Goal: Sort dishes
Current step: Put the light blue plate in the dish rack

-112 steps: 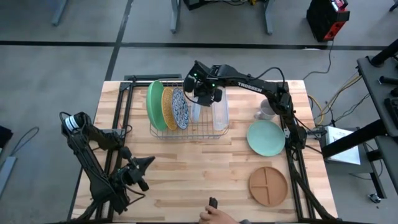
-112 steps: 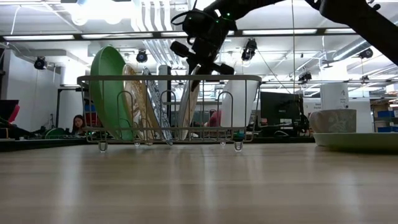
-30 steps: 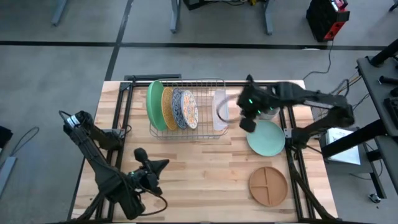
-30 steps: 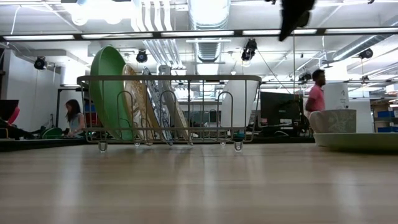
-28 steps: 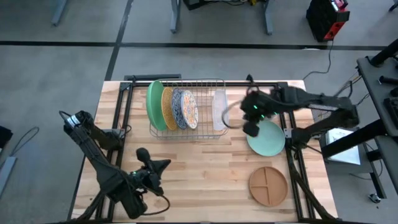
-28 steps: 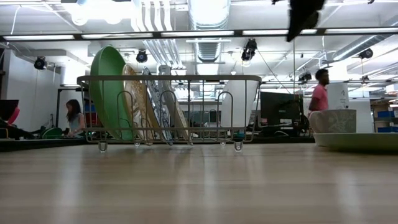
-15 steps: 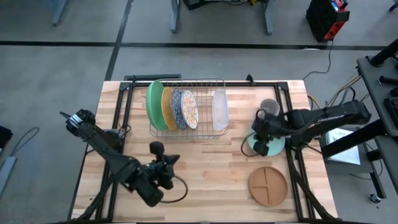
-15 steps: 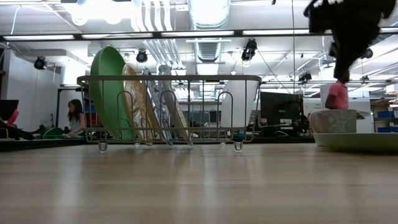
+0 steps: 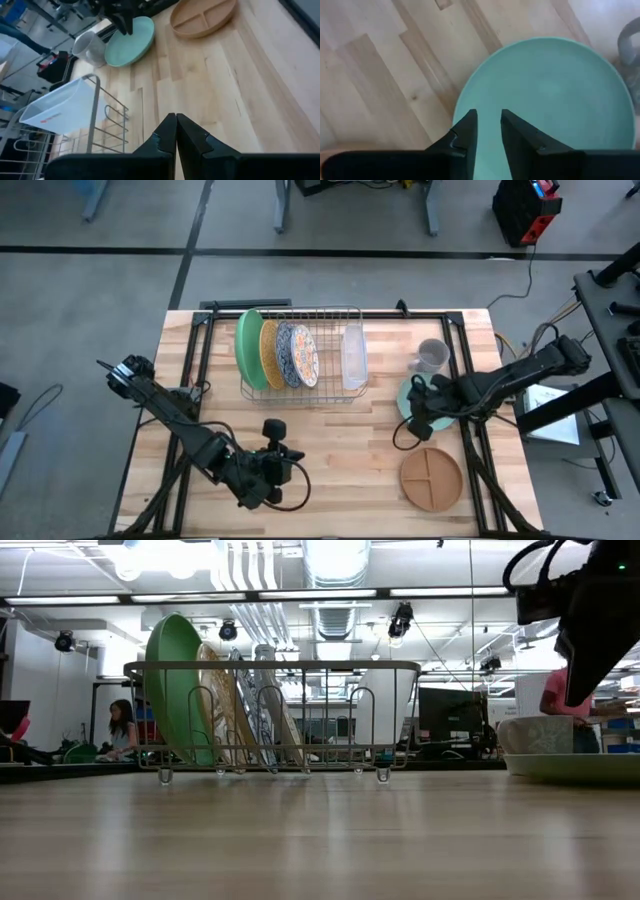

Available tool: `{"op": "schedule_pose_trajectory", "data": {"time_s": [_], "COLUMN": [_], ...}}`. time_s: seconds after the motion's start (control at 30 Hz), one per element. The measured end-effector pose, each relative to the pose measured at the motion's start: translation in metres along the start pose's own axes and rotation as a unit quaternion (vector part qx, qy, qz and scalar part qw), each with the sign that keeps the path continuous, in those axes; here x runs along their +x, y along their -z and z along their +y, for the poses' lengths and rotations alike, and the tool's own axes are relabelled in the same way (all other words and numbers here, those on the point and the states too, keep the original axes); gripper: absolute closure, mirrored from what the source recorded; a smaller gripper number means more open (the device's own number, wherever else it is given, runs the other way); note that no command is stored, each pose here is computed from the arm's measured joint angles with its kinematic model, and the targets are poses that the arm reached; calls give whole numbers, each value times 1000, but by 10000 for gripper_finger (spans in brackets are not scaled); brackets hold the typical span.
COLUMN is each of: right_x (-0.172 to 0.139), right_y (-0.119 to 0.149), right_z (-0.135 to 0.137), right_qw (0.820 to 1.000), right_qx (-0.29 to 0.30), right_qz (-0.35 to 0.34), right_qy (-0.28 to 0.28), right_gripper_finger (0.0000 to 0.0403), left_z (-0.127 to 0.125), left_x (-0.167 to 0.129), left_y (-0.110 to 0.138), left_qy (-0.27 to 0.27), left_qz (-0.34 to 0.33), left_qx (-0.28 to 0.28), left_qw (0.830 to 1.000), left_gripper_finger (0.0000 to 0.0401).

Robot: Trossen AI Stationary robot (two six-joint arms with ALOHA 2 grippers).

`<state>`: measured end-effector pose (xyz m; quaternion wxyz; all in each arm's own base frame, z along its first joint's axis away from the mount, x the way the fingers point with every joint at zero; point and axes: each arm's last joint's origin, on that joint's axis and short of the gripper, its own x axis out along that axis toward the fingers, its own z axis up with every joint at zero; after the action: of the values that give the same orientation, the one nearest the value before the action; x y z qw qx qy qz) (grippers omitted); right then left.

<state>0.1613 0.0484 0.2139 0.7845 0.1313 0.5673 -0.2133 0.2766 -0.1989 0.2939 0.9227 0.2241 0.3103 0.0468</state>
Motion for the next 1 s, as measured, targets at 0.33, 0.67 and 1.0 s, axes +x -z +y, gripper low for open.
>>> {"op": "schedule_pose_trajectory", "data": {"time_s": [0.33, 0.67, 1.0], "right_x": [25, 64, 90], "right_y": [0, 0, 3], "right_z": [10, 25, 34], "right_qw": [1000, 995, 991], "right_qx": [-17, -49, -38], "right_qz": [5, 54, 86], "right_qy": [23, 71, 99], "right_gripper_finger": [234, 196, 205], "left_z": [-1, 2, 6], "left_x": [11, 14, 17], "left_y": [8, 8, 8], "left_qy": [-6, -11, -16], "left_qz": [-3, 0, 2], "left_qx": [39, 45, 42], "left_qw": [999, 999, 999], "left_gripper_finger": [401, 401, 401]}}
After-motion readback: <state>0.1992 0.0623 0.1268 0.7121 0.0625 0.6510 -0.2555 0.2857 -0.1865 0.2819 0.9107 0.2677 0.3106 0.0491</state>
